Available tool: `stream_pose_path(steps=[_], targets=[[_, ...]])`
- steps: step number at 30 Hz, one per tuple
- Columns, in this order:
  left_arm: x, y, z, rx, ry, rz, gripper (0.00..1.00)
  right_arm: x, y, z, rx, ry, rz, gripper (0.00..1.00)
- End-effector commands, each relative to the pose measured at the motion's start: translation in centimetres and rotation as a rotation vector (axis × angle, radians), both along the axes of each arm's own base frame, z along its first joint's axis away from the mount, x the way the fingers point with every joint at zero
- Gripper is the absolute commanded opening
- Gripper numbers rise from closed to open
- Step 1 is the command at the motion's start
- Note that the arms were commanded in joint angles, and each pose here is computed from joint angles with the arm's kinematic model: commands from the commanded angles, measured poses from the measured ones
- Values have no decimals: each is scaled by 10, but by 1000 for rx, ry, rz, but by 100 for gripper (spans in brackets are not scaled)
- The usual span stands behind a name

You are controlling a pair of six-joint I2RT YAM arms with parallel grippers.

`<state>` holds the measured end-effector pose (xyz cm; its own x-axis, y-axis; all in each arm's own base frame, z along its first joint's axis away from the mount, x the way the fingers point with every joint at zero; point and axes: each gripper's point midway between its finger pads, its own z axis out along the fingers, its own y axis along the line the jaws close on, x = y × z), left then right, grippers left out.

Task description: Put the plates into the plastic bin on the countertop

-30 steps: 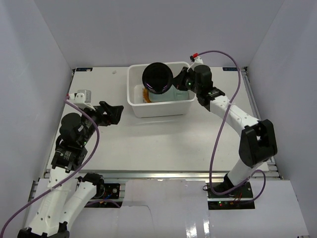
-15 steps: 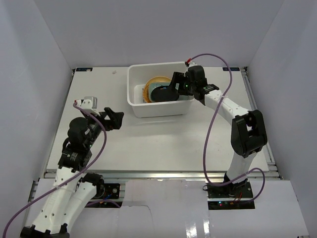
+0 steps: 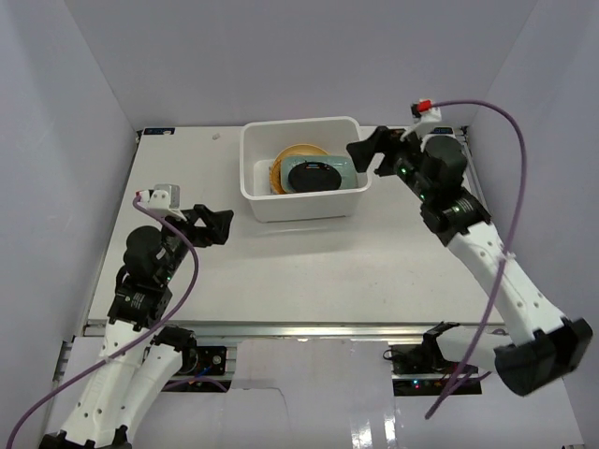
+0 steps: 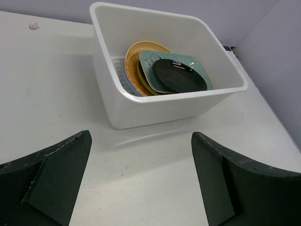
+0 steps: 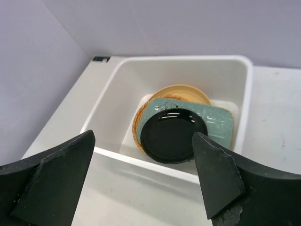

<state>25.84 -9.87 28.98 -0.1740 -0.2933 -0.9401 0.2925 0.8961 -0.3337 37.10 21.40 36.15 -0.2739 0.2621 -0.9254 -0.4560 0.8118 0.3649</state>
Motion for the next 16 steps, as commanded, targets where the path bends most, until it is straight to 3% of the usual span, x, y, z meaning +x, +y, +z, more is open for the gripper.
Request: stream_pose_path(steps=[1, 2, 4, 9, 16], targets=[[-4, -9, 16, -37, -37, -47, 98, -32, -48, 26, -9, -141, -147, 90], [-6, -9, 27, -44, -60, -53, 98, -41, -59, 8, -16, -120, -181, 90], [-9, -9, 41, -55, -87, -58, 98, -69, -89, 32, 73, -207, -280, 90], [-17, -8, 83, -78, -178, -62, 98, -112, -137, 27, 145, -301, -423, 90], [-10, -24, 63, -113, -107, -134, 98, -119, -147, 10, 159, -289, -467, 90]])
